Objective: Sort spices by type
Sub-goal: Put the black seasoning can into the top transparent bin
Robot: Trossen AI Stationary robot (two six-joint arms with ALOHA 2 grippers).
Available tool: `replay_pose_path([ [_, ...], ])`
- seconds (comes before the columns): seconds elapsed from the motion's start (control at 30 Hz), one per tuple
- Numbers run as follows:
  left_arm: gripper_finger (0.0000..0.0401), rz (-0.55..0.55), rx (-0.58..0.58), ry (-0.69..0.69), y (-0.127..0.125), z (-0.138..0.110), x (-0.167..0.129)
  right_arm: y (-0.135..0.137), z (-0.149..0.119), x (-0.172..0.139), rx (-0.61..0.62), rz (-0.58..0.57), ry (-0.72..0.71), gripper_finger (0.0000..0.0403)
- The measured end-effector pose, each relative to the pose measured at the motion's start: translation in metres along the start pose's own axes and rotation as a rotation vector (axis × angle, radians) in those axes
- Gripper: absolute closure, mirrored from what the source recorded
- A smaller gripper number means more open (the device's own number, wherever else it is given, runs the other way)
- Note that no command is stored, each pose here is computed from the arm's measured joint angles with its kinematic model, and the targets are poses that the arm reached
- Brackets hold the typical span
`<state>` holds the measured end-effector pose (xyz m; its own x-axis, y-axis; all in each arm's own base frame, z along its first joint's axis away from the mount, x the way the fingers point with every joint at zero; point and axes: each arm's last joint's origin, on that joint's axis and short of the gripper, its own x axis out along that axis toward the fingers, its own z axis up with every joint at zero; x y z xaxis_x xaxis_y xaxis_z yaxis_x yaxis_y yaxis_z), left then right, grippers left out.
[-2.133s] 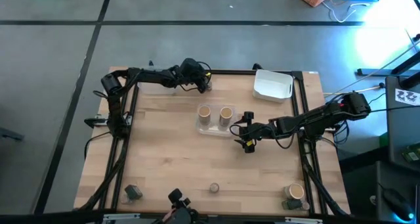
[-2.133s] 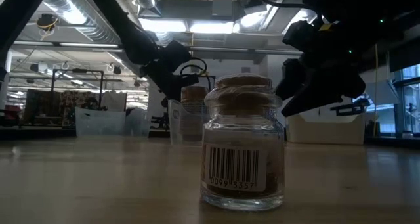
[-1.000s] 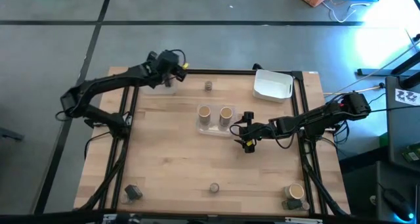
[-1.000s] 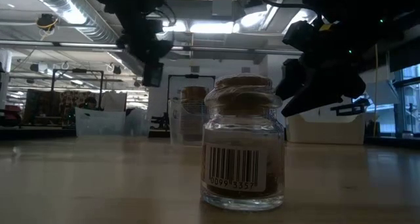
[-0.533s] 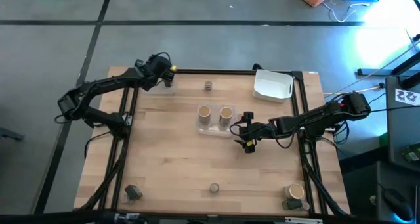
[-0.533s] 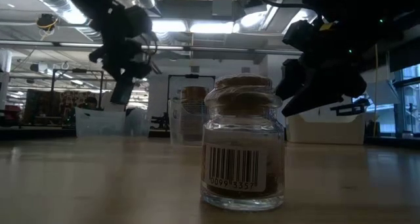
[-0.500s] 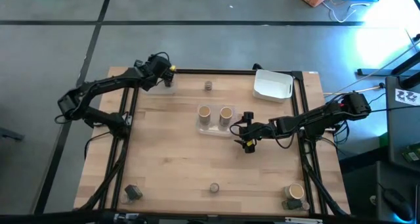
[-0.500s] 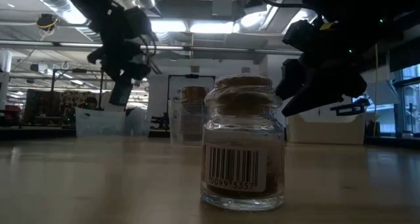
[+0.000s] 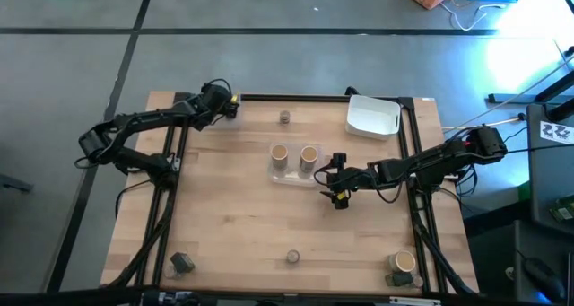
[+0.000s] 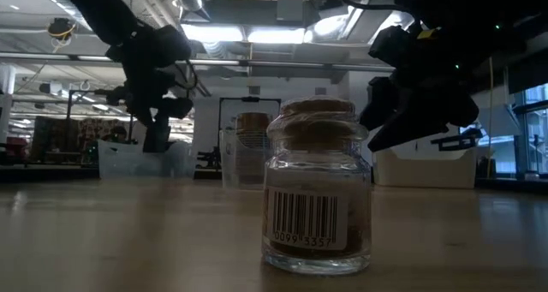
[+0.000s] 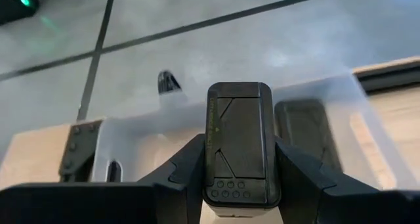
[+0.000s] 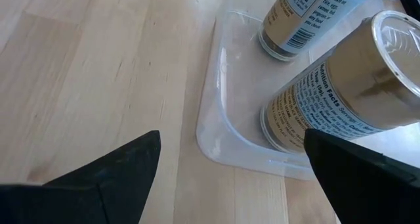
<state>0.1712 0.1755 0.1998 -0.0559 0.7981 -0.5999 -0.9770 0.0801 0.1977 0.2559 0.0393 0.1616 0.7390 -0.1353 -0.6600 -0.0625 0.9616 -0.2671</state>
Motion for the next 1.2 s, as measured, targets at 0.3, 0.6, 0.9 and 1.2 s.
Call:
replay_pose_path([
  [0.3,0.027,-0.013,-0.05,0.03,0.002,-0.022,0.008,0.0,0.0,0.0,0.0,0.0,-0.002,0.0029],
  [0.6,0.0269,-0.019,-0.069,0.018,0.002,-0.027,0.01,0.0,0.001,0.0,0.002,0.002,-0.009,0.0029],
  [0.9,0.0222,-0.018,-0.042,0.019,0.002,-0.027,0.01,0.0,0.001,0.0,0.003,0.004,-0.011,0.0029],
  [1.2,0.0196,-0.028,-0.006,0.029,0.001,-0.017,0.005,0.0,0.001,0.0,0.003,0.004,-0.012,0.0029],
])
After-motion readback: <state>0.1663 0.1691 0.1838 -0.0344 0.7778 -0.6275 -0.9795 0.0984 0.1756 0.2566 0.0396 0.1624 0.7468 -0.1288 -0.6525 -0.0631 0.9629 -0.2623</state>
